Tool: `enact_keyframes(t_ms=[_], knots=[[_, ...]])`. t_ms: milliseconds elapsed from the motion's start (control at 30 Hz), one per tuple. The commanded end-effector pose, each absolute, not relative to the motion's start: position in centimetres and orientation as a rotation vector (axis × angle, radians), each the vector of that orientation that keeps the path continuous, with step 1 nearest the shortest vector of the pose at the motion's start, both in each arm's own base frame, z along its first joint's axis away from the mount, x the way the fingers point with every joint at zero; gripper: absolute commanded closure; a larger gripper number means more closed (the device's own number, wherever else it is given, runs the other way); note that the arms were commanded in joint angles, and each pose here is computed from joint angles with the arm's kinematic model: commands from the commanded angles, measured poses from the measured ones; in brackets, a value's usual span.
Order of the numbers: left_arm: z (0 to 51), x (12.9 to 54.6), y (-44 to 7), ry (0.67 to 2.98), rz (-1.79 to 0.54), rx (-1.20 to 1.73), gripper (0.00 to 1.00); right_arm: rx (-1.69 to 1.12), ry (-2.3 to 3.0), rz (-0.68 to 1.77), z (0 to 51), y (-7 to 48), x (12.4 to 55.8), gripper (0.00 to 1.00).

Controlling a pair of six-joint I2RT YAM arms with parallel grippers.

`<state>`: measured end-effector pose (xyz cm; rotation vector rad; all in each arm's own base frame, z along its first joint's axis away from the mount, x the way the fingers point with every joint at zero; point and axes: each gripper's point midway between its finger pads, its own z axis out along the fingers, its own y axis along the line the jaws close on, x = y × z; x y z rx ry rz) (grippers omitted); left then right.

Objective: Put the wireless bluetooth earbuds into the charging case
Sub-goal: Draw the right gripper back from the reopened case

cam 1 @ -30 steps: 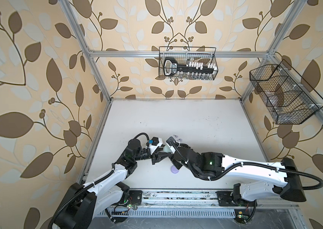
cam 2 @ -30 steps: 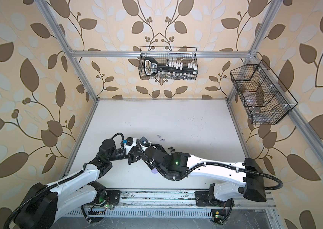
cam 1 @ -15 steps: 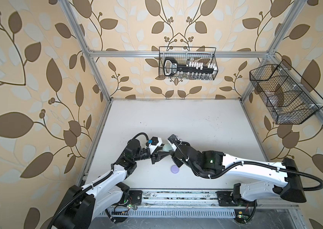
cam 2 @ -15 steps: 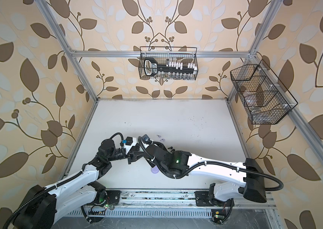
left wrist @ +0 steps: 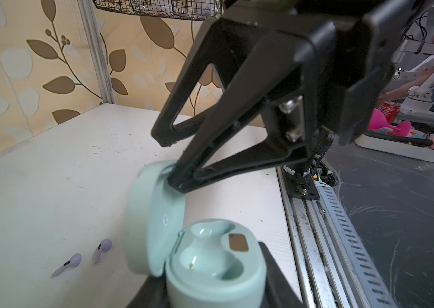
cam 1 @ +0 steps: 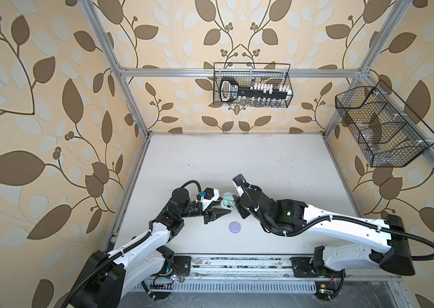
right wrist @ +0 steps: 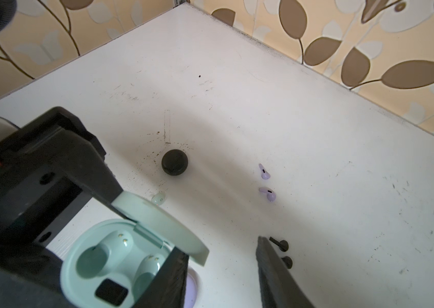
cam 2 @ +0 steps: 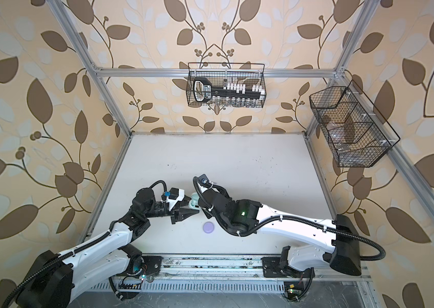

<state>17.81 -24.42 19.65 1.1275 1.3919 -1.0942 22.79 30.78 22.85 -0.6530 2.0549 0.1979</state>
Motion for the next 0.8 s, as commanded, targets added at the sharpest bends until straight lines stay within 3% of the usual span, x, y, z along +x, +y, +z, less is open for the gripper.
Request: enact_keyframes(t_ms=[0,300,433,533,600,633,767], knots=[[22.1,17.1,-24.8,1.246,-1.083,1.182,1.00,-0.623,2.066,0.169,22.7,30.2,23.2,0.57],[22.5,18.7,-25.8,1.357,-1.215,1.113,1.00,-0.590,2.064,0.288,26.0,28.7,21.6,0.45],[22.7,19.2,-25.9,1.377,-1.240,1.070,1.00,-0.479,2.019,0.204,27.3,25.7,22.3,0.34],[22.4,19.8,-25.8,1.408,-1.209,1.049,1.00,-0.474,1.968,0.148,26.8,24.0,22.3,0.32],[22.2,20.5,-25.6,1.432,-1.181,1.024,1.00,-0.438,2.024,0.121,25.3,22.5,22.7,0.23],[22.2,20.8,-25.4,1.438,-1.177,1.007,1.00,-0.452,2.088,0.143,23.8,22.2,22.9,0.22],[22.7,22.4,-23.9,1.444,-1.144,0.910,1.00,-0.433,2.299,0.167,17.2,21.2,23.7,0.38]])
